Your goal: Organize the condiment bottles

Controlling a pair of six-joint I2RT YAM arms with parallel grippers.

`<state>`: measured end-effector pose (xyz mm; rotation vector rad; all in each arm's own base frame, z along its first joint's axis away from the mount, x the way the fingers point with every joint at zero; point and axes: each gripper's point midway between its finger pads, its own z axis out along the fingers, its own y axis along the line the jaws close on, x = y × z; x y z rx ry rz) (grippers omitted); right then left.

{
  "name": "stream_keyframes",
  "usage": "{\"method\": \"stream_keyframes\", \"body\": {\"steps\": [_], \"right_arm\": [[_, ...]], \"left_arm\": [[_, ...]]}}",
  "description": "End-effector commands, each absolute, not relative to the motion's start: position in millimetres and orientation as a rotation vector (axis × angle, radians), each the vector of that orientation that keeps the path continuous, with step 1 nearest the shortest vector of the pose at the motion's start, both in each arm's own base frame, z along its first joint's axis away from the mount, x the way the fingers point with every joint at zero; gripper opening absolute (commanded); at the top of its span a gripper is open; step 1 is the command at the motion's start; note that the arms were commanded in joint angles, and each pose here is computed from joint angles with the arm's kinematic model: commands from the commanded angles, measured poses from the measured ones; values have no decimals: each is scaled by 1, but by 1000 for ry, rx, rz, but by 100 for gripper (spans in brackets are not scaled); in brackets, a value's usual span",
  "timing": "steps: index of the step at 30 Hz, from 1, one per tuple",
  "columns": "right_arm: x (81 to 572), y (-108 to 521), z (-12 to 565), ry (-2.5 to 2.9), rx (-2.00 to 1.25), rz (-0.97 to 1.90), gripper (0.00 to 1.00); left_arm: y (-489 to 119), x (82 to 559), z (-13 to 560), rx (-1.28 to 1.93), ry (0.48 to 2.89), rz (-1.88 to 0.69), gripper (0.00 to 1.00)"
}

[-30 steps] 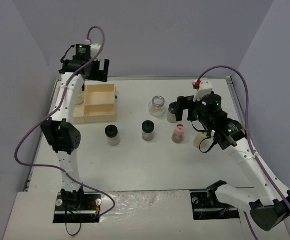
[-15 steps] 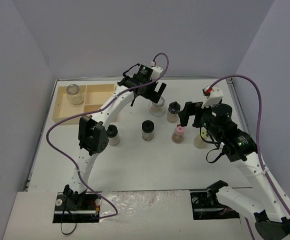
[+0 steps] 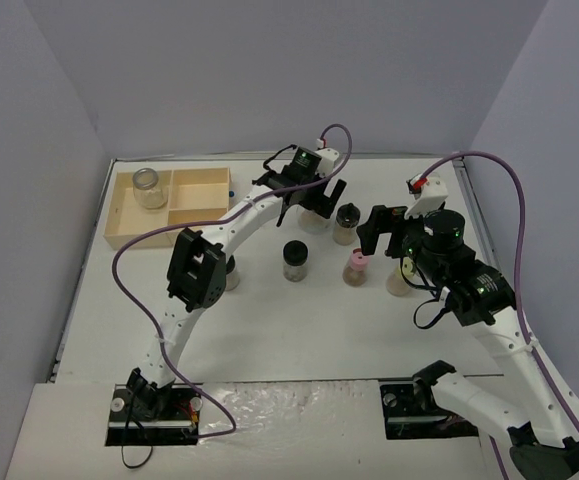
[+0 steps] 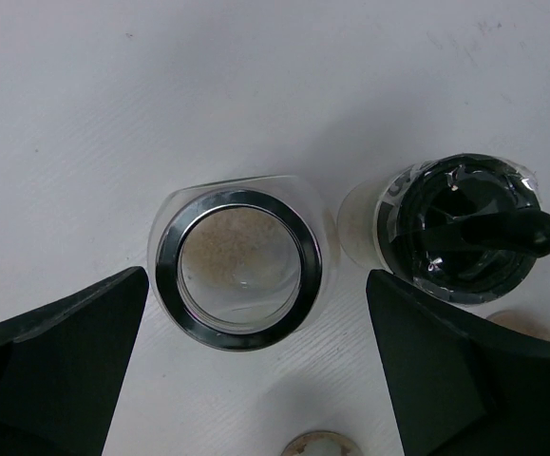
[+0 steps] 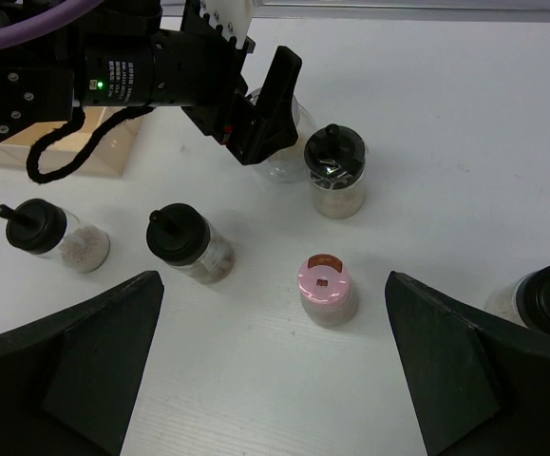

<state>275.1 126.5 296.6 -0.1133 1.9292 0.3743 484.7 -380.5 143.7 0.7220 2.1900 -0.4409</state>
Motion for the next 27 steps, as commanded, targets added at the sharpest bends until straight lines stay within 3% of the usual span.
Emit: {"method": "stream_keyframes", "body": {"steps": [1, 7, 13, 21, 24, 25, 27], "right_arm": [[280, 125, 309, 1880, -85, 383, 100], [281, 126, 307, 1885, -89, 378, 100], [282, 125, 306, 1887, -88, 375, 100], [281, 126, 304, 1893, -92, 381, 100], [280, 126, 304, 1892, -92, 382, 100], [280, 126, 304, 1892, -92, 382, 100], [280, 126, 303, 1893, -92, 380, 100]], "left_arm": [[-390, 504, 193, 661, 2045, -452, 97], [-388, 506, 176, 655, 2074, -425, 97], [-389, 505, 171, 662, 2078, -415, 90], [-395, 506, 182, 645, 2045, -440, 61], [-395, 505, 185, 643, 2044, -449, 38], [-395, 504, 185, 641, 2044, -450, 36], [-392, 501, 189, 635, 2049, -447, 18]]}}
